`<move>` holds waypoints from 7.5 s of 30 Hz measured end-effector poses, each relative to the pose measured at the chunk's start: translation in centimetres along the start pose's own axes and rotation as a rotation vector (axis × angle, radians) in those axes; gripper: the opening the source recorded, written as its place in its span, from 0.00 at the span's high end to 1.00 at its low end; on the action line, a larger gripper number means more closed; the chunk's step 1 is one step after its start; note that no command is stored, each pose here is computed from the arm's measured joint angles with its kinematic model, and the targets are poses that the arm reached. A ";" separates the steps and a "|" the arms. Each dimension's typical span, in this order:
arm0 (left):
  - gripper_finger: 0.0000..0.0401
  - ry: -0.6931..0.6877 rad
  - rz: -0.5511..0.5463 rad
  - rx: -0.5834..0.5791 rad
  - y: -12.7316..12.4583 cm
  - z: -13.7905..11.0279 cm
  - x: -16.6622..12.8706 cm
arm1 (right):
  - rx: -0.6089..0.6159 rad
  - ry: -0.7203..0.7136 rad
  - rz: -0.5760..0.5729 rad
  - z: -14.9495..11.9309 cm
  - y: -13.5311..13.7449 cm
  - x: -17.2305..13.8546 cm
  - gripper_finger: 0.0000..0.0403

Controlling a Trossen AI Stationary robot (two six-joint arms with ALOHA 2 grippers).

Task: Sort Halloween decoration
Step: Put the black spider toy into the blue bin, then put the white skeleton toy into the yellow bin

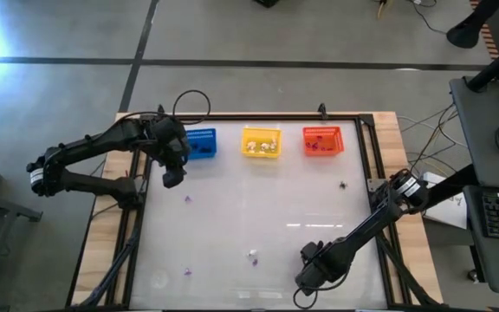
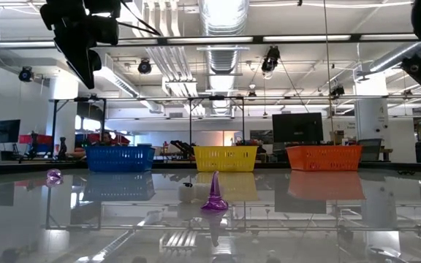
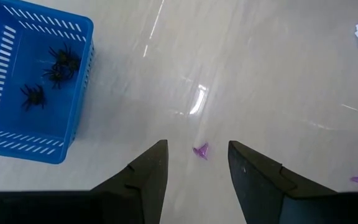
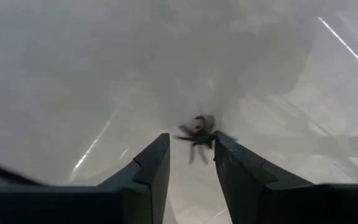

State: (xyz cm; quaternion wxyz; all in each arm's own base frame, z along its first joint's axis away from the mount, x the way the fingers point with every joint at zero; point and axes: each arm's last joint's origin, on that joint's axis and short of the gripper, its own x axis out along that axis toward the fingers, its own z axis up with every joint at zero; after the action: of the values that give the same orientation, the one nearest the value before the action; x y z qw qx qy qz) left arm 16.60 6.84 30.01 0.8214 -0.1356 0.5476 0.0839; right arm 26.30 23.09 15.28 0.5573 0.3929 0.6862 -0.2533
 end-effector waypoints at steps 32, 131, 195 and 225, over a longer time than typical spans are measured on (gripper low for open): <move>0.63 -0.032 0.002 -0.002 -0.1 -0.3 -0.6 | 0.228 -0.073 0.037 0.7 -1.1 -0.7 0.97; 0.63 -0.301 0.404 -0.099 0.8 0.6 -2.7 | -0.506 -0.920 0.612 47.9 -3.7 -17.0 0.84; 0.63 -0.053 0.180 0.044 0.0 -1.7 -2.1 | -0.587 -0.577 0.212 32.2 -6.6 -28.8 0.69; 0.63 -0.088 0.139 0.172 -0.3 -2.5 -2.9 | -0.934 -0.342 0.019 21.3 8.9 -14.4 0.66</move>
State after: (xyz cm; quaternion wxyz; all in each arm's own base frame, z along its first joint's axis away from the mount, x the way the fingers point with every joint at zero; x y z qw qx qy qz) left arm 13.37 5.80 31.85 0.8454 -0.0226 0.5243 0.0993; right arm 46.68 7.72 24.67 0.7806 0.0607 0.6216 0.0255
